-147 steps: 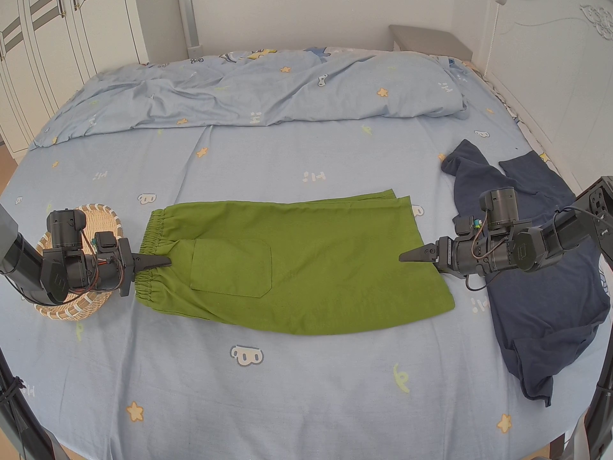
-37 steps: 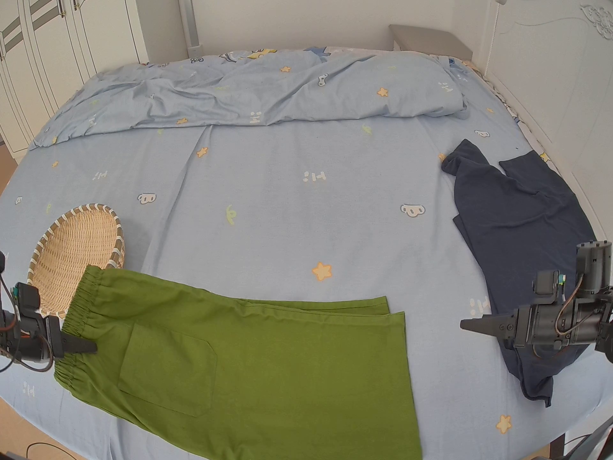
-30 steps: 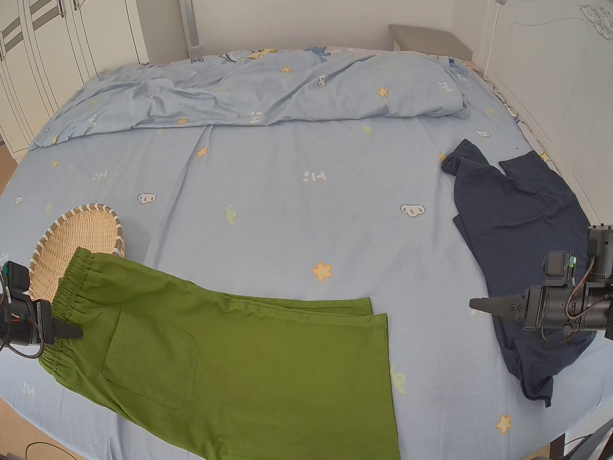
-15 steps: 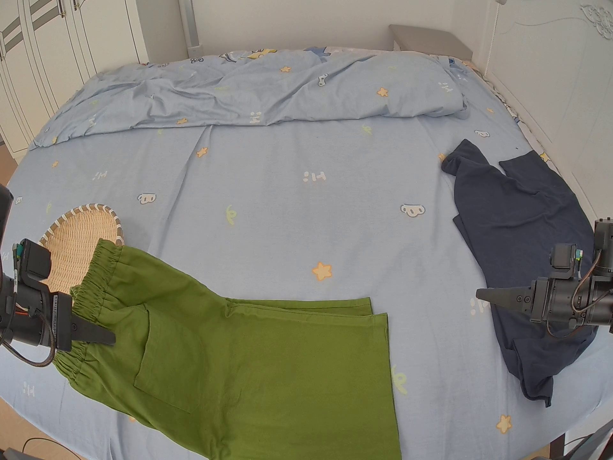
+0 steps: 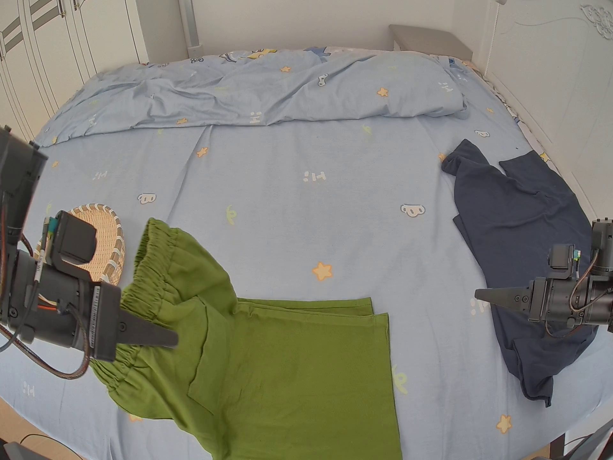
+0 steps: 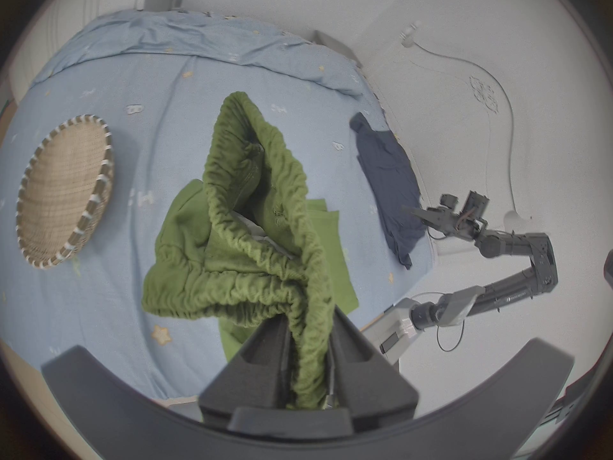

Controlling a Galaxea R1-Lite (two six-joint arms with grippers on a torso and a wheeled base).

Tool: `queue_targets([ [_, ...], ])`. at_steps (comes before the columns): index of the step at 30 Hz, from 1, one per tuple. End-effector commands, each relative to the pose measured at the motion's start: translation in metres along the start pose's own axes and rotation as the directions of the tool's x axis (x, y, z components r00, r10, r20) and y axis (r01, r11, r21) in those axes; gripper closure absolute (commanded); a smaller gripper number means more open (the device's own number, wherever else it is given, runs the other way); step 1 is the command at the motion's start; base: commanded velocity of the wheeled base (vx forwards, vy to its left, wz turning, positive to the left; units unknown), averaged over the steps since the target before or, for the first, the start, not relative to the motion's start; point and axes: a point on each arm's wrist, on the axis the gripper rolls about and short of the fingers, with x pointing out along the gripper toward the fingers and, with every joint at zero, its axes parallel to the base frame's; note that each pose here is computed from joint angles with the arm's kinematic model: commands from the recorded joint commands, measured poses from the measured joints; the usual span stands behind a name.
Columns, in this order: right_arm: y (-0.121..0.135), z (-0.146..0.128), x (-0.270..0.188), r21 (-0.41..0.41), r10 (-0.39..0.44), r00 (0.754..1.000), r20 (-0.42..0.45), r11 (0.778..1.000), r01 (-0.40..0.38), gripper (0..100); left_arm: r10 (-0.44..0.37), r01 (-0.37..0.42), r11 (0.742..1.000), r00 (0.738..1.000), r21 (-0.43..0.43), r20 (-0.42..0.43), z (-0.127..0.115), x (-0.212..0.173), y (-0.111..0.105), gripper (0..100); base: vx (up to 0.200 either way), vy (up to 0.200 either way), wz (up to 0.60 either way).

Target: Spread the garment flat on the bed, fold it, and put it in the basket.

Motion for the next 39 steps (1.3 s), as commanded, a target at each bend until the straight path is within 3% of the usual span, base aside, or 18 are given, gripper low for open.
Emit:
queue_targets([
  [1, -0.004, -0.002, 0.005, 0.015, -0.004, 1.0, -0.022, 1.0, 0.005, 0, -0.029, 0.033, 0.998, 0.997, 0.048, -0.07, 0.009, 0.031, -0.016, 100, 0.0, 0.0, 0.0],
  [9, -0.007, -0.004, 0.01, 0.024, -0.005, 0.999, -0.041, 1.0, 0.006, 0, -0.039, 0.053, 0.994, 0.99, 0.097, -0.138, 0.01, 0.073, -0.029, 100, 0.0, 0.0, 0.0],
  [19, -0.008, -0.005, 0.011, 0.027, -0.007, 0.999, -0.045, 1.0, 0.008, 0, -0.113, 0.13, 0.979, 0.987, 0.157, -0.112, 0.01, 0.092, -0.052, 100, 0.0, 0.0, 0.0],
  [24, -0.008, -0.004, 0.011, 0.026, -0.008, 0.999, -0.043, 1.0, 0.009, 0, -0.127, 0.151, 0.972, 0.982, 0.179, -0.141, 0.004, 0.101, -0.061, 100, 0.0, 0.0, 0.0],
  [39, -0.009, -0.005, 0.011, 0.027, -0.008, 0.999, -0.045, 1.0, 0.01, 0, -0.093, 0.122, 0.973, 0.984, 0.194, -0.152, -0.004, 0.151, -0.077, 100, 0.0, 0.0, 0.0],
])
